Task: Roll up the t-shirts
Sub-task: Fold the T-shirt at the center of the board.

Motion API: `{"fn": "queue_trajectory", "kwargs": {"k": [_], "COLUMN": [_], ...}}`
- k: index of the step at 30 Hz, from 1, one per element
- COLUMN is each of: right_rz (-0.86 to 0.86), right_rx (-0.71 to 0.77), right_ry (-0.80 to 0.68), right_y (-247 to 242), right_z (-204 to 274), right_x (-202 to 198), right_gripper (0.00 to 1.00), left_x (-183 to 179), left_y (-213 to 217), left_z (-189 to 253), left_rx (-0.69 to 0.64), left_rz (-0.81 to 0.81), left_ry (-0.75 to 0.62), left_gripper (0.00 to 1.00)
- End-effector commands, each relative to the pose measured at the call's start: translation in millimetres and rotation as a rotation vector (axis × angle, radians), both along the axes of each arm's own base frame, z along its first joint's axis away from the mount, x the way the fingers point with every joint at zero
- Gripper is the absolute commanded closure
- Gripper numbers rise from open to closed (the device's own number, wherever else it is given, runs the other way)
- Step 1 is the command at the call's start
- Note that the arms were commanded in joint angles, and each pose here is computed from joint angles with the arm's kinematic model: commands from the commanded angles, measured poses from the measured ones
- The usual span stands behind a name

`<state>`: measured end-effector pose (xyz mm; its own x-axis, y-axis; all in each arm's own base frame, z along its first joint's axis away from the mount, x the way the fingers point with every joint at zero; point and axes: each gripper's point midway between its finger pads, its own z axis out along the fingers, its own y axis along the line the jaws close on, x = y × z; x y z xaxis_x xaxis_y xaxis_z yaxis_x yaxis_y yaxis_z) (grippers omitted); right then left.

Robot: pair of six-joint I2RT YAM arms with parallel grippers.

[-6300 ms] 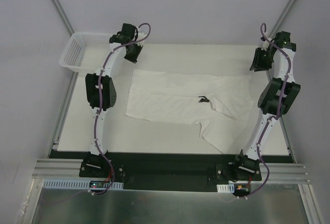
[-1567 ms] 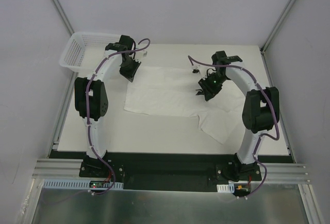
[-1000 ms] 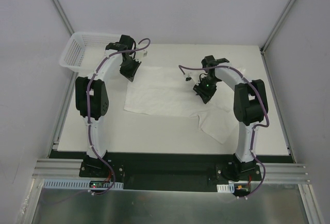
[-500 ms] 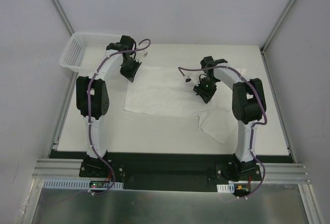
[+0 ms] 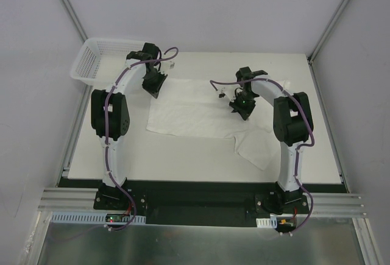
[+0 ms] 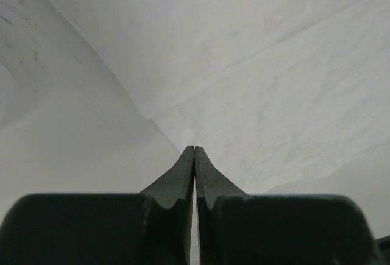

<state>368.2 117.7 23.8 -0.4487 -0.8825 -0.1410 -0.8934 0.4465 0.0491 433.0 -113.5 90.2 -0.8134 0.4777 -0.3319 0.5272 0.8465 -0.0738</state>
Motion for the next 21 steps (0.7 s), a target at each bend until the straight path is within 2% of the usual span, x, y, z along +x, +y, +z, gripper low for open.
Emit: {"fn": "queue_trajectory", "kwargs": {"k": [1,3,12,17,18,19,21], "right_rz": [-0.014,-0.022,-0.115,-0.165,-0.178,-0.188,-0.208], "right_rx": [0.048,0.084,0.202,0.242,0.242,0.237,0.226], "right_ry": [-0.05,-0.06,0.023,0.104,0.116,0.132,0.145], "right_y": [10.0,16.7,40.7,51.9,53.3,53.9,53.7], "right_z": [26.8,37.5,52.7,43.9,41.5,35.8,33.6], "right_x": [7.8,8.4,0.0,-6.2,-7.1,-7.2,-6.4], "right_gripper": [0.95,0.99,0.99,0.99,0.97,0.88,0.8], "left_x": [4.7,6.0,9.4,7.9,8.4,8.7,8.7], "left_y": [0.1,-0.2,-2.4,-2.2,-1.9,-2.2,-2.0], "left_z": [9.9,9.7,9.4,8.6,8.5,8.5,8.2], "left_rx": [-0.014,-0.015,-0.023,-0.019,-0.021,-0.022,-0.021], "left_rz": [-0.002,-0.001,0.0,-0.002,-0.001,-0.002,-0.001], "left_ry": [-0.012,-0.013,-0.016,-0.012,-0.012,-0.013,-0.012], "left_gripper": [1.0,1.0,1.0,1.0,1.0,1.0,1.0]}}
